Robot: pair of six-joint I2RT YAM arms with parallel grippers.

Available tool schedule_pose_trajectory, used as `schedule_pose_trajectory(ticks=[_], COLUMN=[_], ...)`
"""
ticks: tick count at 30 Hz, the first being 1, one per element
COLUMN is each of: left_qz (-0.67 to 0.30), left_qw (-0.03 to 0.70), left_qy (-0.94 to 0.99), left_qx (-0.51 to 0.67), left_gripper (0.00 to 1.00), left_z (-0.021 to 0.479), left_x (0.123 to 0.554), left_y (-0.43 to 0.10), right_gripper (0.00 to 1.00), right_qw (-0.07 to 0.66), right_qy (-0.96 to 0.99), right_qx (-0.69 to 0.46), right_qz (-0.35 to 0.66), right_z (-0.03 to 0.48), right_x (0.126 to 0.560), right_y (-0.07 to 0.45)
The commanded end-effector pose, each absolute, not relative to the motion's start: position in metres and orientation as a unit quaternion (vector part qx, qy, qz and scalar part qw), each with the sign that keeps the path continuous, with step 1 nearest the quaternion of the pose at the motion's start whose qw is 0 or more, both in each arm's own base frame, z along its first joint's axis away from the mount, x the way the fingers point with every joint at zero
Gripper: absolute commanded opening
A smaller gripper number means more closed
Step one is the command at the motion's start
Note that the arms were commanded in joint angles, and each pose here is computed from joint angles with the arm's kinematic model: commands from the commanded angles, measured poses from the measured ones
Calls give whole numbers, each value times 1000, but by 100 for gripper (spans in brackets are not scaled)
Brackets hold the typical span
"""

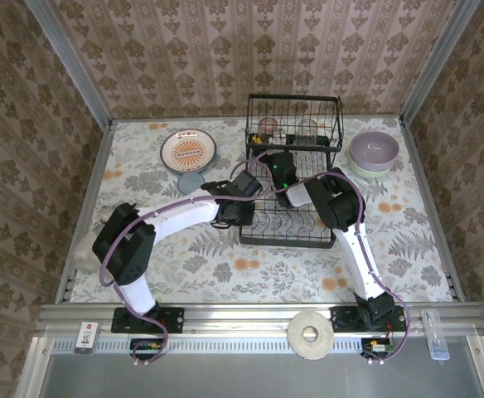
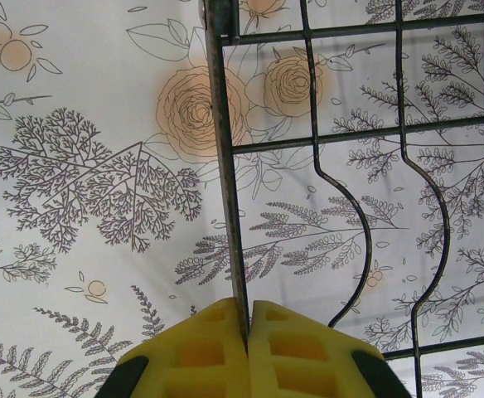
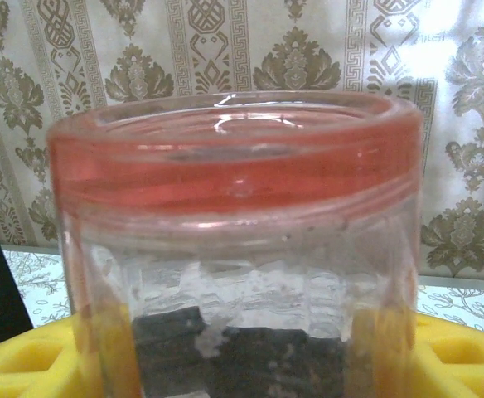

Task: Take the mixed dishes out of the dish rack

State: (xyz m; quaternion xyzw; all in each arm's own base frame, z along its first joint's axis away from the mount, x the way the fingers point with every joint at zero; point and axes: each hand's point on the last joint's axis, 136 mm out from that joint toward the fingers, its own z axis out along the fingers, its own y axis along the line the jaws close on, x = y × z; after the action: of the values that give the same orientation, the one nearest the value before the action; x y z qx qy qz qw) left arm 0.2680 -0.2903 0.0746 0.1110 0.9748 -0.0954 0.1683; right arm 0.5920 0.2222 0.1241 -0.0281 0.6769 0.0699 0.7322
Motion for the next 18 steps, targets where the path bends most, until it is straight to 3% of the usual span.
schedule_pose_trajectory(ticks=[1,18], left_qz=[-170,-165], left_qw=[158,166], left_qy=[959,960], left_qx=[164,154], left_gripper=[0,0], left_z=[90,80], left_x=[259,276], left_y=[-331,-338], right_gripper=[49,35], right_qw=[744,733], right_qy=[660,659], right_qx=[-46,-116], right_qz=[93,118], right_z=[151,150], right_x=[584,530], right_y=[233,260])
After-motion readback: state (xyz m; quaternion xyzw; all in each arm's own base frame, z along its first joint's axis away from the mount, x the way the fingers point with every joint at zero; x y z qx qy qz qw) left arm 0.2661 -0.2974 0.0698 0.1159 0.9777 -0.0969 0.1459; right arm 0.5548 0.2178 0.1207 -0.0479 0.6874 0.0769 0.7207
